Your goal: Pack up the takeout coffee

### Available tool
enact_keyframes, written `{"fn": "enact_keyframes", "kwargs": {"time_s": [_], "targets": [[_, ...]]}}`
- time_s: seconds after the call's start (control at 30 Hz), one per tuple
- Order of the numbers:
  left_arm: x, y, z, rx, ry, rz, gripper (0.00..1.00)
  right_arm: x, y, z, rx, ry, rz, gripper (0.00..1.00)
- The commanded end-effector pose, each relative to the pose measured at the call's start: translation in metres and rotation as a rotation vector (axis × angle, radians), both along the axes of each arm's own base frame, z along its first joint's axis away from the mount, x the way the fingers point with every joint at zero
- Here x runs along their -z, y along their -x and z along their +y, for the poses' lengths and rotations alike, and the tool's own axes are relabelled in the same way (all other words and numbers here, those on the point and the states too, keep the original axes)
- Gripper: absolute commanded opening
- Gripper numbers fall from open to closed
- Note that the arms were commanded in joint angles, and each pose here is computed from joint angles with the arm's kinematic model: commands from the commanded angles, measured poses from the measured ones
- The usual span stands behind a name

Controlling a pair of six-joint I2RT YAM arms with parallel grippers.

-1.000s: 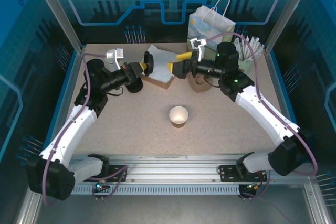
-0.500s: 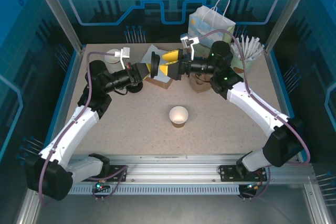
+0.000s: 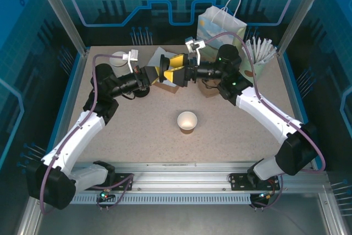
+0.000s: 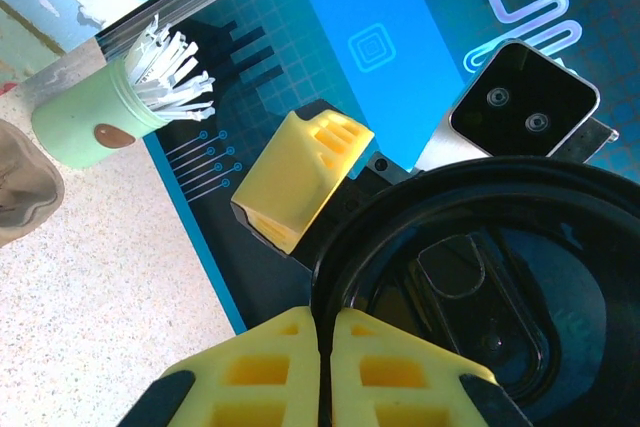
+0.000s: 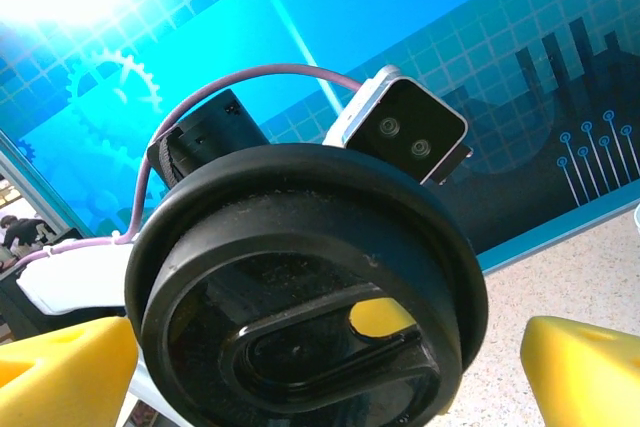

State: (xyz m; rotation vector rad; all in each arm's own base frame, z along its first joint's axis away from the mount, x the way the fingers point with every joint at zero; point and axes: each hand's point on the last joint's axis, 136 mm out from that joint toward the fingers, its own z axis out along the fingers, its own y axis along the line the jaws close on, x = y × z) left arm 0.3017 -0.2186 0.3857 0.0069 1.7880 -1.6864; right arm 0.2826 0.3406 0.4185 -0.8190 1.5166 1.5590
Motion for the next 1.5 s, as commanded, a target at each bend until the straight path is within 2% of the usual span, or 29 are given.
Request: {"fn": "enact_keyframes", "kwargs": {"time_s": [0.0,0.27,0.47,0.67,0.83,1.23,1.33,1.47], "targets": [[-0.001,0.004,-0.004,0.024,0.015,-0.008,0.09,-0.024,0.014,-0.002,-0.010,-0.030,-0.067,0.99],[0.003,0.002,-0.006,0.021,0.017,-0.003,0.09,-0.025,0.016,0.000,-0.001,-0.027,-0.068,0.91],[0.002,0.003,-0.007,0.022,0.021,-0.004,0.09,-0.023,0.015,0.000,0.003,-0.020,-0.070,0.80],[0.006,0.001,-0.008,0.022,0.018,0.004,0.09,-0.024,0.016,0.000,0.006,-0.024,-0.071,0.75],[0.009,0.000,-0.007,0.011,0.019,0.013,0.17,-0.022,0.010,-0.006,0.049,-0.014,-0.059,0.71],[0.016,-0.004,-0.007,0.006,0.020,0.022,0.19,-0.013,0.003,-0.007,0.075,0.006,-0.016,0.68],[0.020,-0.005,-0.008,0.005,0.017,0.027,0.21,-0.013,0.000,-0.009,0.085,0.007,-0.004,0.67],[0.027,-0.009,-0.006,-0.011,0.009,0.042,0.31,-0.003,-0.010,-0.018,0.125,0.040,0.054,0.64]]}}
